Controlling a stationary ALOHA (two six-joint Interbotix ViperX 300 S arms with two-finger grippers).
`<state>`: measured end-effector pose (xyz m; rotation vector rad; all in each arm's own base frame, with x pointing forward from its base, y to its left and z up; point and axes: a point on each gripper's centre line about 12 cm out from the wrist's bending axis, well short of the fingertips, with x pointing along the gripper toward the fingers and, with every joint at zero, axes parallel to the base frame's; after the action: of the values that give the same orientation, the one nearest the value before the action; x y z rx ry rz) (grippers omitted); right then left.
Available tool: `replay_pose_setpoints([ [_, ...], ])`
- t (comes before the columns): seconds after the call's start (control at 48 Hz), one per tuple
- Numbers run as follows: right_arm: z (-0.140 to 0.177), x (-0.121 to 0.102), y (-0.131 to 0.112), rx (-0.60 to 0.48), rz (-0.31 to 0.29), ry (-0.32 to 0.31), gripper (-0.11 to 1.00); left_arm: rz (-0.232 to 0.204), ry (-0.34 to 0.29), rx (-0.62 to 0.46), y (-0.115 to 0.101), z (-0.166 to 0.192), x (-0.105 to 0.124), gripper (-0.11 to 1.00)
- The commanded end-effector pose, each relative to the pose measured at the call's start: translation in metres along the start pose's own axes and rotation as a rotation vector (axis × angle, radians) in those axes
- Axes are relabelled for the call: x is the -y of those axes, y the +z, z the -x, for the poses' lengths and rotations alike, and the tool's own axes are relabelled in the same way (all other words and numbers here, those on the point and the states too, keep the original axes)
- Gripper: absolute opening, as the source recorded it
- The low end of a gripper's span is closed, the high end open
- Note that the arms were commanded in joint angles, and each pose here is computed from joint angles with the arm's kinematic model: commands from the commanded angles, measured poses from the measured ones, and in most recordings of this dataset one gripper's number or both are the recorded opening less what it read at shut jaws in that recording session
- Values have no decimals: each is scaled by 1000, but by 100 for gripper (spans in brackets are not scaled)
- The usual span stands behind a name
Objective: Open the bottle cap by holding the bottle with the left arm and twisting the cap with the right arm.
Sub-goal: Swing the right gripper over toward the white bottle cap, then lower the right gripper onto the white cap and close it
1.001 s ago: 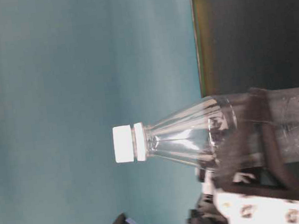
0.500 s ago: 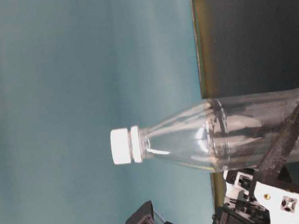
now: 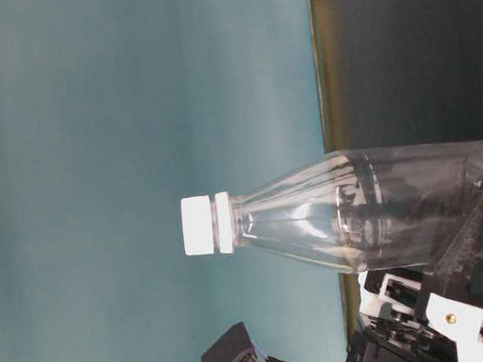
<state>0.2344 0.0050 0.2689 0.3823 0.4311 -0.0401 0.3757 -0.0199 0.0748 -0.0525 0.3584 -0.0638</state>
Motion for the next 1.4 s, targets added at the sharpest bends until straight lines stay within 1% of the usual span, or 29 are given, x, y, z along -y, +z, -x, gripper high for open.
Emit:
replay_pose_setpoints([
  [0.0,-2,-13,20,-120,-65,-10,0,-5,-9,2,1,-1,3,83],
  [0.104,-8,-23,34,-274,-144,-44,0,-5,-6,-8,0,-1,2,83],
  [0.167,-14,-30,47,-345,-172,-63,0,-6,-6,-19,-1,-2,2,83],
  [0.229,-21,-39,60,-420,-182,-77,2,-6,-6,-23,-1,-2,2,83],
  [0.292,-30,-45,69,-474,-173,-87,10,-6,-6,-27,-2,-2,2,83],
  [0.354,-39,-50,79,-517,-171,-96,20,-5,-5,-25,-2,-2,2,83],
  [0.396,-46,-53,86,-538,-170,-101,30,-6,-6,-25,-2,-2,2,83],
  [0.5,-68,-61,103,-573,-172,-111,59,-5,-4,-26,-2,-2,2,83],
  [0.563,-81,-63,111,-592,-175,-117,75,-7,-7,-28,-2,-2,3,83],
  [0.626,-94,-65,117,-615,-187,-130,84,-7,-8,-28,-2,-2,3,83],
  [0.688,-107,-68,127,-643,-227,-146,85,-7,-8,-28,-2,-2,3,83],
  [0.751,-120,-69,133,-672,-288,-174,84,-8,-11,-27,-2,-2,5,83],
  [0.855,-138,-67,136,-724,-395,-242,84,-7,-11,-28,-2,-2,5,83],
  [0.959,-156,-69,140,-746,-459,-281,84,-5,-11,-30,-3,-1,5,83],
  [1.147,-181,-70,139,-745,-533,-318,84,-4,-11,-32,-3,-1,5,83],
  [1.188,-186,-70,137,-750,-542,-326,83,-4,-11,-32,-3,-1,5,83],
  [1.376,-199,-68,124,-784,-535,-346,83,-2,-11,-33,-4,-1,5,83],
])
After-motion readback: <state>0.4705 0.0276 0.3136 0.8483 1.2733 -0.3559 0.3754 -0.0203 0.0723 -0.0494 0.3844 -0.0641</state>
